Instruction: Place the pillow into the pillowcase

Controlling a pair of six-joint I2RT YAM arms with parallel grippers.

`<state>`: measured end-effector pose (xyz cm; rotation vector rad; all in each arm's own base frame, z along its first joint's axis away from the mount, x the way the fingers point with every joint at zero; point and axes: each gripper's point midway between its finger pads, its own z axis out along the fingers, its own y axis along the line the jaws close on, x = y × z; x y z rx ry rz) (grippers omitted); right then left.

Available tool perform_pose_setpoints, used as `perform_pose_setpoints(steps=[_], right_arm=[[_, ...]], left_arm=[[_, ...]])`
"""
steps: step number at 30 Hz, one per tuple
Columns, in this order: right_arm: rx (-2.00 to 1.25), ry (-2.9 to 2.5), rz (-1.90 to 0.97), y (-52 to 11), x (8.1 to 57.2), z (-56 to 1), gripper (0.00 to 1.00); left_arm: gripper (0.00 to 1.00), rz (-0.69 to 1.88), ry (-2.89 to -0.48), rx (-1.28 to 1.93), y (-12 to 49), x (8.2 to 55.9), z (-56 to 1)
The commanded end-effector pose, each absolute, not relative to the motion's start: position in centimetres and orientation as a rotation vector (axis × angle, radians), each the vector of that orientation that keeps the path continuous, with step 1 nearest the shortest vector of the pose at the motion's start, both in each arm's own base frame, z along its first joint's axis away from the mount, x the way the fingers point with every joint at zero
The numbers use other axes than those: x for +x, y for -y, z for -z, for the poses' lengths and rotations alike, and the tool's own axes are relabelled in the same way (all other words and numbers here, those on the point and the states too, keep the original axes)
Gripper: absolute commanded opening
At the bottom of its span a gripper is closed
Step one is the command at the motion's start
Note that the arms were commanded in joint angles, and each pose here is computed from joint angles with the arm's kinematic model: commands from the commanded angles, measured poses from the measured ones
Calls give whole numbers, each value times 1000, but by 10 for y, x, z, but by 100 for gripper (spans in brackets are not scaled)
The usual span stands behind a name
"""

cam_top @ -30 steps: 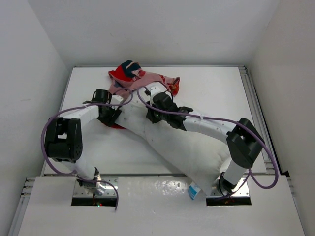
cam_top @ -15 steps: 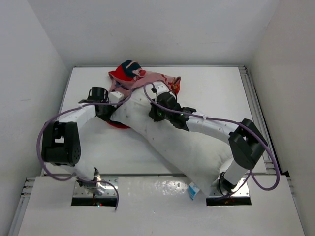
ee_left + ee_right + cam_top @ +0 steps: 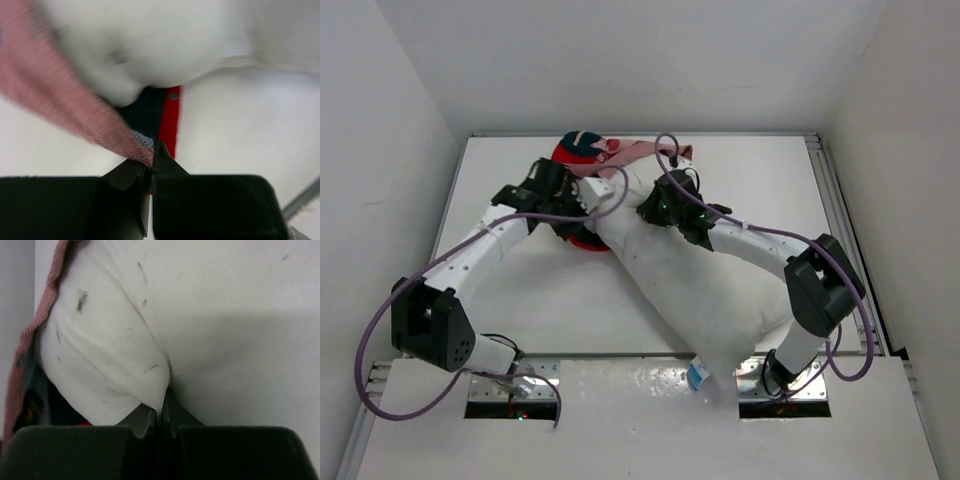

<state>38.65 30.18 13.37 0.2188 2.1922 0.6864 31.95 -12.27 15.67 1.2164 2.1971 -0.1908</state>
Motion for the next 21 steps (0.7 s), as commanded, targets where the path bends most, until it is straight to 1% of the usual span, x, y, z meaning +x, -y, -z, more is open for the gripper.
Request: perform_pose_setpoints(steps=[1,4,5,6,7,8,9,10,11,12,13,14,15,17,18,19,20,21], right_arm=[[448,-2111,-669,-290,411,-146,0],[441,-2093,-693,-295,406,-148,0],[405,-2094,-708,-299,400,-144,0],[363,-2102,-740,-305,392,-145,0],[336,-2118,-756,-307,385,-141,0],[314,-2129,-770,-307,380,-140,3],[295,-2147,-775,-304,373,-133,13],[255,-2145,-821,-305,366,-141,39],[214,-2144,-824,-301,365,-142,49],[184,-2146,-832,-299,361,-145,57],[140,-2143,-853,-299,357,-154,64],[87,-2135,-824,-292,359,-160,73],[61,-2156,-799,-288,359,-164,76],[-8,-2147,-741,-275,362,-179,80],[-15,-2153,-722,-269,362,-187,79],[-1,-2143,-700,-258,368,-191,72],[-9,-2106,-692,-250,371,-205,30],[0,-2089,-686,-245,374,-211,17]], left_arm=[[0,332,-2100,1404,162,276,-173],[0,430,-2038,1580,189,239,-162],[3,423,-2047,1586,189,237,-155],[10,411,-2060,1582,187,237,-149],[31,394,-2080,1554,183,242,-146],[40,389,-2091,1531,179,246,-148],[46,404,-2074,1519,179,250,-155],[55,405,-2083,1492,173,256,-162],[59,394,-2038,1463,175,269,-184],[64,404,-2009,1455,177,275,-197],[69,404,-2029,1435,173,283,-201],[69,404,-2016,1417,175,291,-211],[69,420,-1955,1381,182,303,-240],[69,431,-1944,1306,181,327,-255],[68,435,-1930,1230,184,340,-271],[64,404,-1919,1149,182,367,-275],[61,350,-1960,1055,175,385,-274],[60,305,-1962,1016,173,399,-275]])
